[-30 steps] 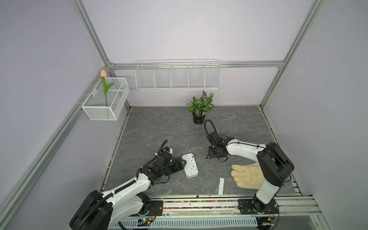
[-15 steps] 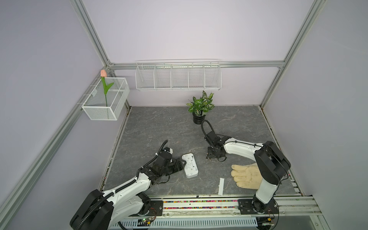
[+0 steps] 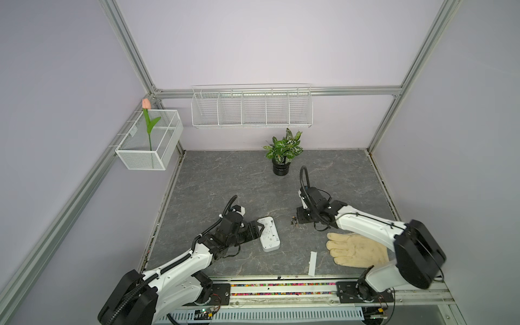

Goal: Insert the battery into the alarm
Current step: Pick up the battery at the center of the board.

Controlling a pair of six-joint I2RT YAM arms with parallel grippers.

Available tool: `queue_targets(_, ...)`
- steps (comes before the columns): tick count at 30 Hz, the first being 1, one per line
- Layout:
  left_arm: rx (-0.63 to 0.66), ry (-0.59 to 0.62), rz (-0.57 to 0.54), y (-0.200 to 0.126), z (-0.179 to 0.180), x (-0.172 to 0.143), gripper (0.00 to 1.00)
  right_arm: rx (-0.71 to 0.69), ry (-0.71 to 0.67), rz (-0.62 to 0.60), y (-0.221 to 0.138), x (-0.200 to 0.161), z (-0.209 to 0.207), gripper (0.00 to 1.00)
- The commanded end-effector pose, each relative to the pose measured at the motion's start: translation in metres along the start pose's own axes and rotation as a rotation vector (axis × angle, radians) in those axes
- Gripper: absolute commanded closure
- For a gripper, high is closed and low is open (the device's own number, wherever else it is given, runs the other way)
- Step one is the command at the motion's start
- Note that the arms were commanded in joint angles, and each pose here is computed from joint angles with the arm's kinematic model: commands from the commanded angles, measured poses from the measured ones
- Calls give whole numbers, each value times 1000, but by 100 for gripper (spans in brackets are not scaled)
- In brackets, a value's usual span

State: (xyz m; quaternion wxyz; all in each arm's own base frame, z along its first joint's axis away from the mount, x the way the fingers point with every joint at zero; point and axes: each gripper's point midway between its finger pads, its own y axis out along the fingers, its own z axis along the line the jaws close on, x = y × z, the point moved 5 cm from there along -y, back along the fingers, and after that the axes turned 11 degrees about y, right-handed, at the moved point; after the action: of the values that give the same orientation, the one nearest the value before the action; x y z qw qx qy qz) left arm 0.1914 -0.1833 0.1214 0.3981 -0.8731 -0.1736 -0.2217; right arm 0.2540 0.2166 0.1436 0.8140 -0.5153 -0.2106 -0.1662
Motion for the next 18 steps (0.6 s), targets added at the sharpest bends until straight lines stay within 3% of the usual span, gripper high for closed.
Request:
queue_targets(1, -60, 65, -80, -17, -23, 25, 22, 332, -163, -235, -45, 17, 44, 92)
queue_targets(6, -165, 116, -169, -38, -48, 44, 23, 517, -308, -477, -106, 13, 63, 93)
queue_targets(10, -190, 127, -218, -50, -54, 49, 23, 585, -386, -619, -127, 7, 65, 93)
queue_targets(18, -220, 133, -278, -63, -54, 48, 24, 621, -480, -695, -143, 2, 69, 93)
